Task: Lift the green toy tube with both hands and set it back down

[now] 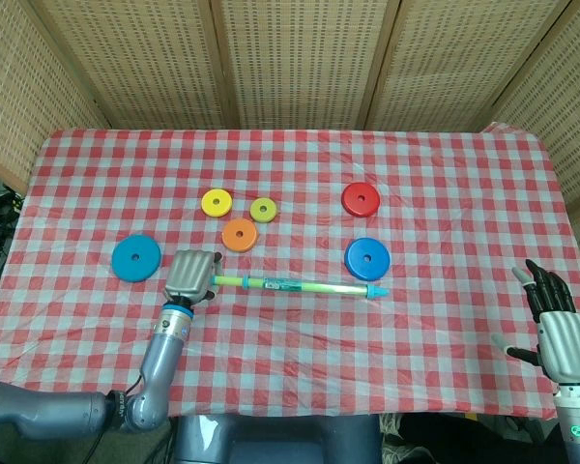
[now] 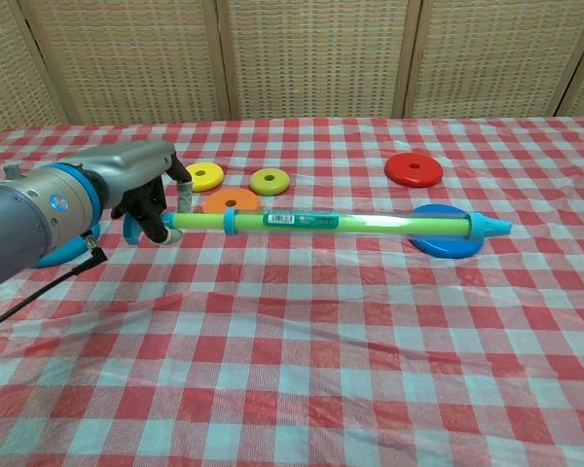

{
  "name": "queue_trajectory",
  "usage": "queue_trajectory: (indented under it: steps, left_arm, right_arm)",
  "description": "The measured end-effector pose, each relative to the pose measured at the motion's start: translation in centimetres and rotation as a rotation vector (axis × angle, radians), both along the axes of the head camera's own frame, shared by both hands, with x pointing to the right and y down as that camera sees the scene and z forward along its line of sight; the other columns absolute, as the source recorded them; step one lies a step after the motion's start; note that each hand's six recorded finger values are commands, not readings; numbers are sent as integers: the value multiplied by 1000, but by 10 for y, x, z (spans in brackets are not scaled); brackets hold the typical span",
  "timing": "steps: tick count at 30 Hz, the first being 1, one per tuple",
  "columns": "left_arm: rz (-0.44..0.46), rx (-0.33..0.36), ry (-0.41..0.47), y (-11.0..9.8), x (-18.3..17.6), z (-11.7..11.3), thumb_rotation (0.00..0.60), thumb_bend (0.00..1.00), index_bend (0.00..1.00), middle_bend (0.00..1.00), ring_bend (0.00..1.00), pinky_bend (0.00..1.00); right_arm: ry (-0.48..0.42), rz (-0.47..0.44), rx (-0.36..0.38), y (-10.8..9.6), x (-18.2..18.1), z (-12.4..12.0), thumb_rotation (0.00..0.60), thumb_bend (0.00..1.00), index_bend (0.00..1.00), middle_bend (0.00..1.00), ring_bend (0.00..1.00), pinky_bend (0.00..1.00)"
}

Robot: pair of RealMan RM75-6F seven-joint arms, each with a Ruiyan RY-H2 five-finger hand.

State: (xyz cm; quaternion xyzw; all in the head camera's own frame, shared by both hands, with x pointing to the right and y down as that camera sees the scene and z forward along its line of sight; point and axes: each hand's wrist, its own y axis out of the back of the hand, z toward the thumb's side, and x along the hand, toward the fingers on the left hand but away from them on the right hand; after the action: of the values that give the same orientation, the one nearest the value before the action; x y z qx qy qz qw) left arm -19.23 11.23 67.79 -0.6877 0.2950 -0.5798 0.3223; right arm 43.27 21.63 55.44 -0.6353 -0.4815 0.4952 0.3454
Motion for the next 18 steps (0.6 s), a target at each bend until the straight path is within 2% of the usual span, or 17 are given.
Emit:
queue_trajectory:
  steps: [6, 11, 18]
  left_arm:
    - [-6, 45, -11, -14, -22, -12, 600, 574, 846, 997, 855, 729]
    - [-18, 57, -19, -24, -42, -17, 600, 573, 851, 997, 855, 729]
    - [-9, 54, -38, -35, -58, -17, 600, 573, 853, 997, 855, 729]
  right_arm:
    - [6, -14, -9, 0, -5, 4, 600, 84, 114, 0, 0, 0]
    - [-3, -17, -5, -2, -14, 6, 600, 84, 125, 4, 0, 0]
    - [-22, -26, 9, -19, -31, 7, 600, 118, 184, 123, 39, 0]
